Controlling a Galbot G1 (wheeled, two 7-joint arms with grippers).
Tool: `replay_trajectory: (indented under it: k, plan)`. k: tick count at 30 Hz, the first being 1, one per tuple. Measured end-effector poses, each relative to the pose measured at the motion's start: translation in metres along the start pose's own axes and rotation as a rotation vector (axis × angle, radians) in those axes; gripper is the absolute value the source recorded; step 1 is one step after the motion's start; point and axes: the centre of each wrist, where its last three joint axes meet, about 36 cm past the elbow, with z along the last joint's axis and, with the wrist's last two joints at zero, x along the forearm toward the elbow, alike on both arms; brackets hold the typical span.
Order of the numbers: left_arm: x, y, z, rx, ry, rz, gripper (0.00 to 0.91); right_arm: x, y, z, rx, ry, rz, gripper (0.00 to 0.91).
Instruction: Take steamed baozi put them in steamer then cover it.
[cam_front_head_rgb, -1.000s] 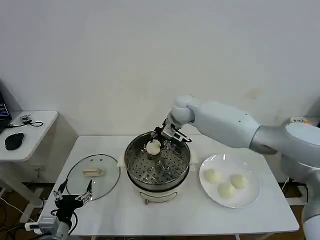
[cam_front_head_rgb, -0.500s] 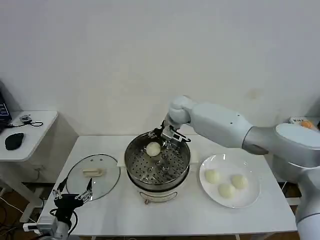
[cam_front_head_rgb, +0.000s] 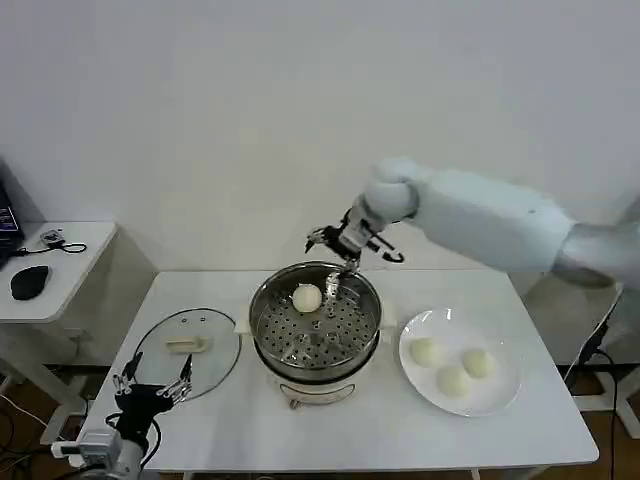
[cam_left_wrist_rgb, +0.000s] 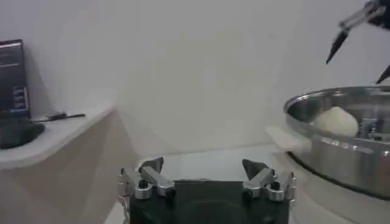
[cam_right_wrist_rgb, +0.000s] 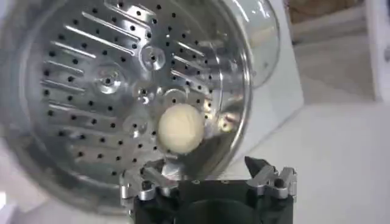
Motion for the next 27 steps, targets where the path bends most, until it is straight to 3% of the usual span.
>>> replay_trajectory:
  k: [6, 14, 20, 27]
  plan:
    - [-0.003, -0.003, -0.006, -0.008, -0.017, 0.023, 0.907, 0.028, 0.074, 0.021, -0.198, 0.079, -0.008, 0.907]
    - [-0.005, -0.004, -0.007, -0.019, -0.024, 0.034, 0.907, 0.045, 0.161, 0.03, -0.431, 0.162, -0.033, 0.907]
    - [-0.005, -0.002, -0.012, -0.031, -0.037, 0.035, 0.907, 0.029, 0.204, 0.03, -0.561, 0.184, -0.084, 0.907]
    - [-0.003, 0.0, -0.015, -0.053, -0.042, 0.038, 0.907, 0.0, 0.232, 0.035, -0.655, 0.176, -0.136, 0.907]
